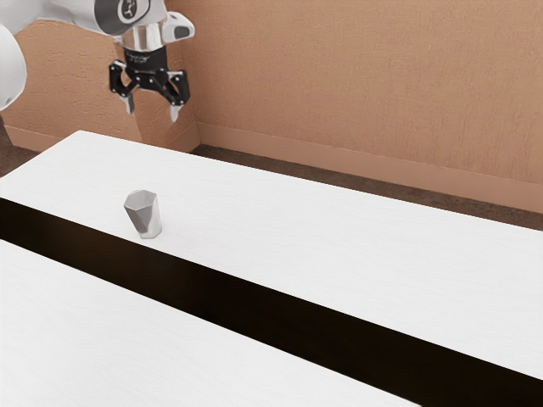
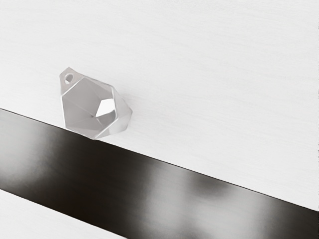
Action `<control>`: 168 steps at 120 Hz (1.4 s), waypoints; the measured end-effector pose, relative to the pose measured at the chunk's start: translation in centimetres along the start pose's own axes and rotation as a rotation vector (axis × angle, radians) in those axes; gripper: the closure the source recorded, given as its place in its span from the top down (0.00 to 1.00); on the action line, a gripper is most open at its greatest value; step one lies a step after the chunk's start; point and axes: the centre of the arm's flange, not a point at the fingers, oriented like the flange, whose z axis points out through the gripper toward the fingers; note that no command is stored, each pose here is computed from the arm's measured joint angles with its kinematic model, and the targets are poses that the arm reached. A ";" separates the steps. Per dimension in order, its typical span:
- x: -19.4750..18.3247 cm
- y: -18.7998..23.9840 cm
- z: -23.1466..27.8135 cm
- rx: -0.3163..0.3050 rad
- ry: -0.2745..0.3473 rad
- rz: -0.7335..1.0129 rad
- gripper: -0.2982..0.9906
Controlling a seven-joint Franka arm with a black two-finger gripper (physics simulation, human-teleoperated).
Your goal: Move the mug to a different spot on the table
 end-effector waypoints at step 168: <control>10.9 -16.0 36.6 -0.219 -0.017 -0.643 0.65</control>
